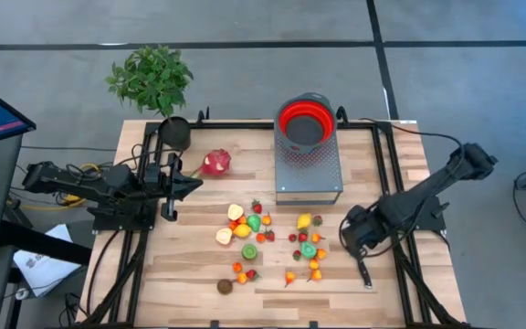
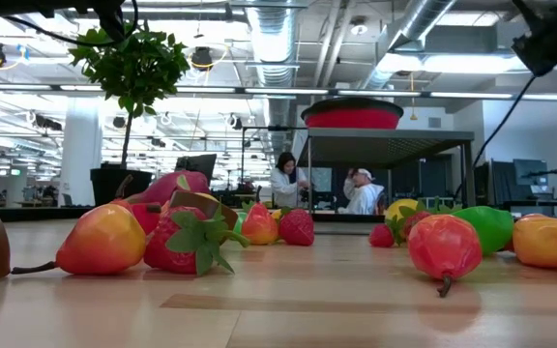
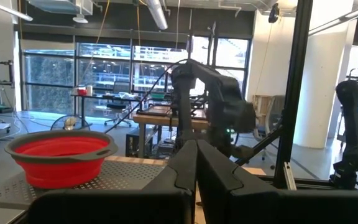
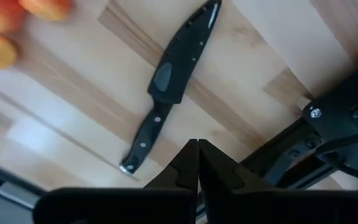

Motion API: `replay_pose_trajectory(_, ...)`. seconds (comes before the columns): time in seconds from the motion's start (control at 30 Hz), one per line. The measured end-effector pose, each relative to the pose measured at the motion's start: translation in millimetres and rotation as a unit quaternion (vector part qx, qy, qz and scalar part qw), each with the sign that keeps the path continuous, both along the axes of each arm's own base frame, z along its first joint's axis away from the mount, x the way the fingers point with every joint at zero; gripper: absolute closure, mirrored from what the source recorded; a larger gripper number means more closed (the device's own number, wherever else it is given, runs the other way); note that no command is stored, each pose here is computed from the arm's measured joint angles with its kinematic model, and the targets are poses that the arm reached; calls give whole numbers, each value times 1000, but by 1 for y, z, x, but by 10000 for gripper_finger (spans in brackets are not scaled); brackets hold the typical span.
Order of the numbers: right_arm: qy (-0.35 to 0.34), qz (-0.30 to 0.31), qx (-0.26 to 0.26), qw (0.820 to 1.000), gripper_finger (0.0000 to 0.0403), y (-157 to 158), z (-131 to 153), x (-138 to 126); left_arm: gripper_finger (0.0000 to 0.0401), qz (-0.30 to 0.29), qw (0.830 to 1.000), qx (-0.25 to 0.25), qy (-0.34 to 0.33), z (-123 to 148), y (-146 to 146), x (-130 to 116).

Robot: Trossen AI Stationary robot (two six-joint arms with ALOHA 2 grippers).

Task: Pick & Place Fruit
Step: Put the black knife on the shelf

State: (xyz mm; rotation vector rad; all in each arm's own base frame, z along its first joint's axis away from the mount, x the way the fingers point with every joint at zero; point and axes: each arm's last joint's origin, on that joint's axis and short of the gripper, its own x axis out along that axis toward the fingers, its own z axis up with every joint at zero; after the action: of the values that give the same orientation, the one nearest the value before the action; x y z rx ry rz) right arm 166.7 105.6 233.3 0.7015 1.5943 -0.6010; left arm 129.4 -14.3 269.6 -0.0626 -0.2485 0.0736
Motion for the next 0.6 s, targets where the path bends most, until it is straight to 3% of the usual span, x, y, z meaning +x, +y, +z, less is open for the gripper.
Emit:
replay_pose_trajectory(0.13, 23, -1, 6, 1000, 374, 11, -13, 7, 398, 0, 1000, 0, 0, 0, 0, 0)
replay_pose_trajectory(0.33, 26, 21, 10, 999, 300, 26, -23, 11, 398, 0, 1000, 0, 0, 0, 0, 0)
replay_pose_trajectory(0.47, 13, 39, -1, 999, 248, 34, -24, 7, 398, 0, 1000, 0, 0, 0, 0, 0)
replay_pose_trajectory(0.6, -21, 16, 11, 1000, 218, 41, -28, -1, 398, 0, 1000, 0, 0, 0, 0, 0)
